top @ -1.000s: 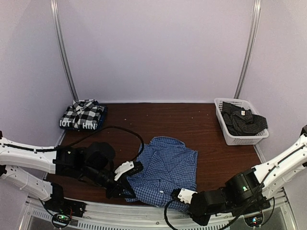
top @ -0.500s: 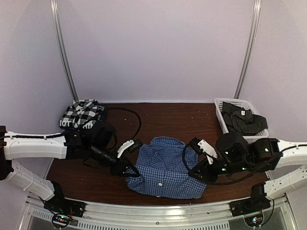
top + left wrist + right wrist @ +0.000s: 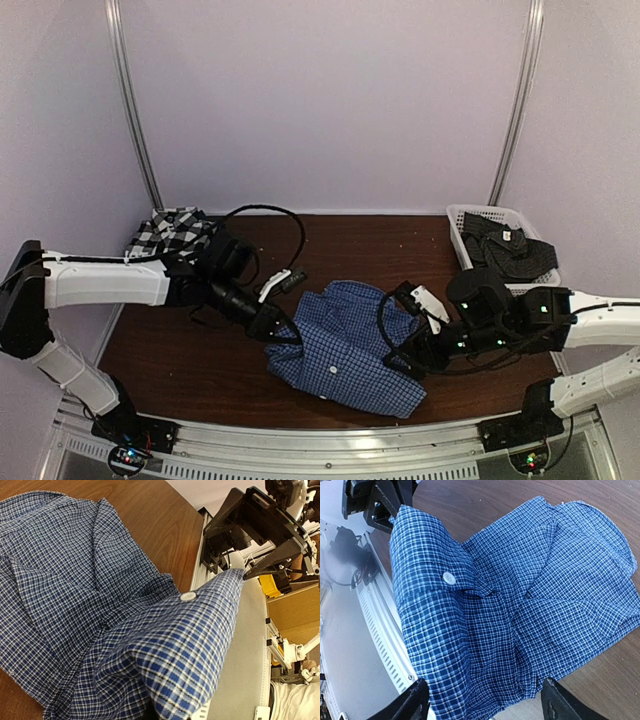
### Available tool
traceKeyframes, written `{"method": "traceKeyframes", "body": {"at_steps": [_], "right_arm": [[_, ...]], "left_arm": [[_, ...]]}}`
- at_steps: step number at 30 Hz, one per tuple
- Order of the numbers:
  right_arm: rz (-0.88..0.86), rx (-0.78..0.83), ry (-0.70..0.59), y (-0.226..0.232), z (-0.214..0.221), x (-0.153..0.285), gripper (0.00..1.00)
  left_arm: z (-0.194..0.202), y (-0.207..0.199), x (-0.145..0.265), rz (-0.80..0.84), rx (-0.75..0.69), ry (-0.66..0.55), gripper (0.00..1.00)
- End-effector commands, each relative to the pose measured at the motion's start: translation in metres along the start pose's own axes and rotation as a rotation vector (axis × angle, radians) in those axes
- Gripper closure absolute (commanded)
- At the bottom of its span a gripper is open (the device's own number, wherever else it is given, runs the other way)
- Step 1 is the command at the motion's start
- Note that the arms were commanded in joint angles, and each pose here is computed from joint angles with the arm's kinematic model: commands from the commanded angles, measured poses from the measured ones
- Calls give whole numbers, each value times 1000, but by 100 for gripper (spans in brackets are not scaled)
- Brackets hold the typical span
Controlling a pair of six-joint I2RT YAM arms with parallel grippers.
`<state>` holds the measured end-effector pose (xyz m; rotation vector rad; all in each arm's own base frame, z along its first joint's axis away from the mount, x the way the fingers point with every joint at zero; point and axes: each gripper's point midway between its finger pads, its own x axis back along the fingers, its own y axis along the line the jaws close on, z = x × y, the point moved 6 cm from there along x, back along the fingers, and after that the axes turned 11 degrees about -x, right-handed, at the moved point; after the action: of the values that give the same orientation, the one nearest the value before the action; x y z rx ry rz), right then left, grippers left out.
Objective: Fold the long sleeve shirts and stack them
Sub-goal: Fold the 2/3-rectangle-folded shirt at the center of the board.
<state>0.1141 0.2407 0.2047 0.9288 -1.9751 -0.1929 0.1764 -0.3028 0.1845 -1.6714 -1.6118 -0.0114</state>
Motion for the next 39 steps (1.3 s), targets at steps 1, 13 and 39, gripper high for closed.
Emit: {"method": "traceKeyframes", "body": {"at_steps": [1, 13, 39], "right_arm": [[-68, -4, -23, 5, 0, 1, 21], [-144, -21, 83, 0, 29, -24, 19], [-405, 65, 225, 96, 83, -8, 100]], "left_arm": [[-16, -1, 0, 40, -65, -39, 100], [-16, 5, -1, 42, -55, -35, 100], [56, -70, 31, 49, -3, 3, 100]]}}
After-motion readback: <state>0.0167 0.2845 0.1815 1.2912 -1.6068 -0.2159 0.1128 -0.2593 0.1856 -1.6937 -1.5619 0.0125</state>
